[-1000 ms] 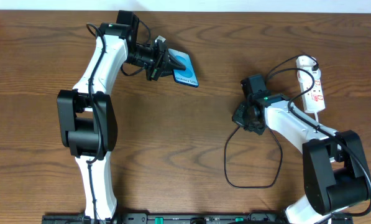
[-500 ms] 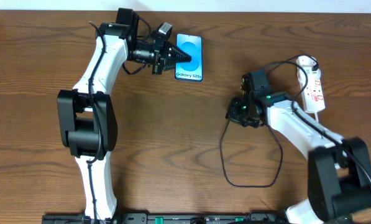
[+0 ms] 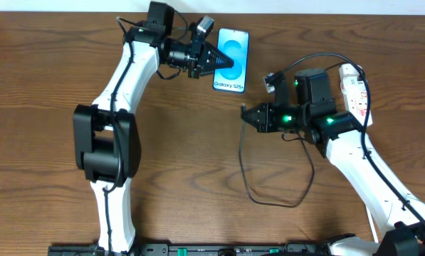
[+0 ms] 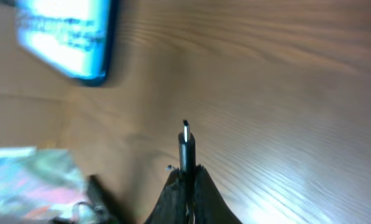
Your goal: Plug charger to phone and switch on socket
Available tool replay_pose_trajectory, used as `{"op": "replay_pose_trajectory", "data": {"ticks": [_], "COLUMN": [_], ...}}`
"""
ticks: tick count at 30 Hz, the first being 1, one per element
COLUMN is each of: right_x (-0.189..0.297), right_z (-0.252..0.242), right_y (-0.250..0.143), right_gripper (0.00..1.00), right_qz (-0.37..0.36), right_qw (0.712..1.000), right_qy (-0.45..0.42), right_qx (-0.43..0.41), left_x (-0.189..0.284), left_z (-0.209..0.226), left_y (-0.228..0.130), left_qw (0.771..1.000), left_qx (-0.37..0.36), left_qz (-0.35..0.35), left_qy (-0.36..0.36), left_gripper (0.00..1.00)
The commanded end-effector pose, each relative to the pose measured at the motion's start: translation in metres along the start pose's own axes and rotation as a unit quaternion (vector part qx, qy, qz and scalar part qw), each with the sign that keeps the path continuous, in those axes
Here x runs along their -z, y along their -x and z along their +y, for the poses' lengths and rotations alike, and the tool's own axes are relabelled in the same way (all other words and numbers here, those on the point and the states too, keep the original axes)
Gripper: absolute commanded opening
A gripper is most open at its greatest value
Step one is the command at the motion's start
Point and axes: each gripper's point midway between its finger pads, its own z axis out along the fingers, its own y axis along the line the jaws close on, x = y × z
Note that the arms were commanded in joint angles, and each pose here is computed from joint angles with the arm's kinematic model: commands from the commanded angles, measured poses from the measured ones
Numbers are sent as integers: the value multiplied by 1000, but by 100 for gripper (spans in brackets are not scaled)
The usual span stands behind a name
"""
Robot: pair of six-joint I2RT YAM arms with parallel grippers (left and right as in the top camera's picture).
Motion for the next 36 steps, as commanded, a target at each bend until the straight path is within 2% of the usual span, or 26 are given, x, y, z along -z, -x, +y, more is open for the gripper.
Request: {"op": "replay_pose_trajectory", "data": {"ticks": [1,3,9,15,19,36], "right_x": [12,13,18,23,29,39], "right_z": [48,53,69,80,93,110], "right_y": [2,1,1,16,33,59], "right_gripper": [1,1,1,1,1,1], "right_qz": [15,17,22,0,-28,-72], "right_qw": [990,988,979,977,972,966], "right_qy": [132,143,188,203,221,241], "right_qx": [54,58,78,68,75,55], "left_x": [12,15,24,25,29,29], "left_z": [-89,-104,-110,-112,-114,-124], "left_y": [-11,-13,-7,-5,8,3], "left_qw": [991,987,989,988,992,992], "left_qx": [-127,-156,-143,-148,-116,-123], "left_qz": [-4,-9,-28,-30,-50,-31], "left_qy": [-30,-25,-11,-11,0,-24], "left_gripper": [7,7,7,7,7,7]}}
